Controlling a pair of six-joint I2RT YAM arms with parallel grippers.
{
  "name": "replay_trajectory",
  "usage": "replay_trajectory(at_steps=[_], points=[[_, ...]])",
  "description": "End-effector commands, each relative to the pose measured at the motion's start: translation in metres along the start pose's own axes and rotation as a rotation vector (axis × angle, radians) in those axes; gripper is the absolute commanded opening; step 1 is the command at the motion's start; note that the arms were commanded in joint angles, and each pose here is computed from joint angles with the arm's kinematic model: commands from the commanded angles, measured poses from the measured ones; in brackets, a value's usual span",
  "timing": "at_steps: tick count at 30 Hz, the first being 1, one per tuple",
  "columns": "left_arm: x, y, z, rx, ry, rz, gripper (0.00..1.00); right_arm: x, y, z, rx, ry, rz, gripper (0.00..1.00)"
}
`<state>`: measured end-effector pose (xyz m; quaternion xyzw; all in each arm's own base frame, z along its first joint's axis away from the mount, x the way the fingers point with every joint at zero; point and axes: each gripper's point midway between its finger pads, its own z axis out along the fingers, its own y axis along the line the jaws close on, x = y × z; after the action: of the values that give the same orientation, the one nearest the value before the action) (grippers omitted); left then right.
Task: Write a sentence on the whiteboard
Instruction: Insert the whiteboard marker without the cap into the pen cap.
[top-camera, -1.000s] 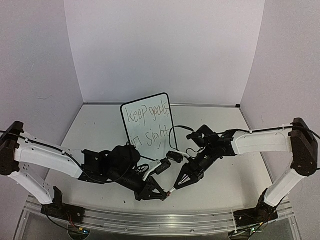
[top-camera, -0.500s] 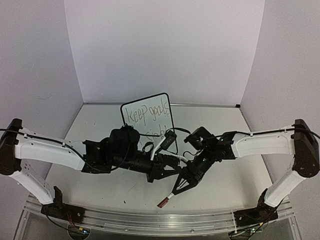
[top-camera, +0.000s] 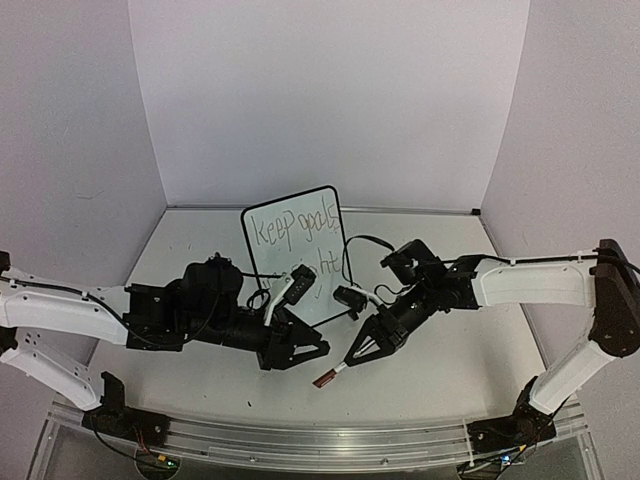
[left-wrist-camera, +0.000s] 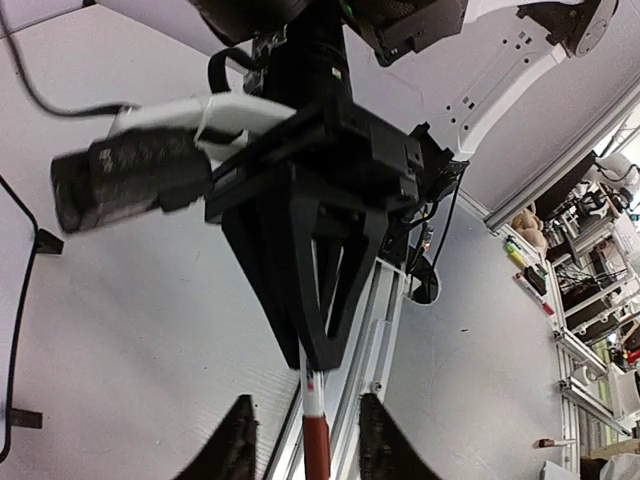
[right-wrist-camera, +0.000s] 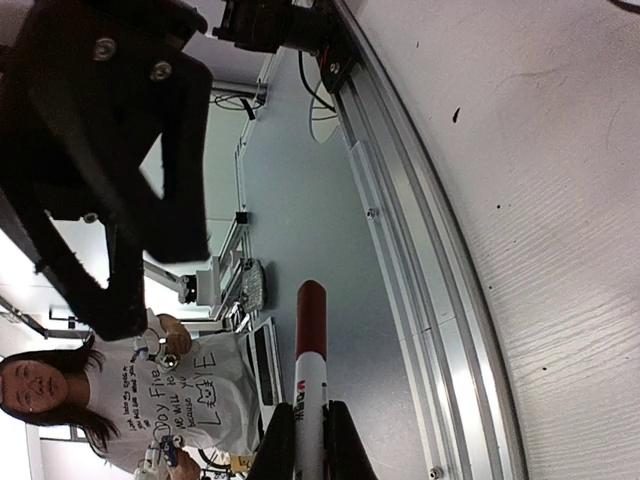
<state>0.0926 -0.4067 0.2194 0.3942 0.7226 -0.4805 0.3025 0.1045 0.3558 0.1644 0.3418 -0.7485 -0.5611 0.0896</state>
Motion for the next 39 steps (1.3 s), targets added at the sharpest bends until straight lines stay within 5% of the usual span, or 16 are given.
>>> replay_trajectory(at_steps=[1,8,16,30,39], points=[[0.022,0.015,-0.025,-0.099,0.073,-0.022,0.49,-0.032,0.015,-0.028,0.036,-0.131,-0.100,0.00],[0.037,0.005,-0.017,-0.034,0.176,-0.037,0.72,-0.034,0.027,-0.031,-0.009,-0.135,-0.115,0.00],[0.037,-0.005,0.006,0.046,0.231,-0.012,0.76,-0.027,0.043,-0.033,-0.075,-0.110,-0.126,0.00],[0.025,-0.021,0.017,0.136,0.219,-0.020,0.36,-0.015,0.041,-0.027,-0.117,-0.064,-0.099,0.00],[0.021,-0.027,0.017,0.163,0.213,-0.021,0.31,-0.010,0.037,-0.019,-0.122,-0.033,-0.081,0.00]])
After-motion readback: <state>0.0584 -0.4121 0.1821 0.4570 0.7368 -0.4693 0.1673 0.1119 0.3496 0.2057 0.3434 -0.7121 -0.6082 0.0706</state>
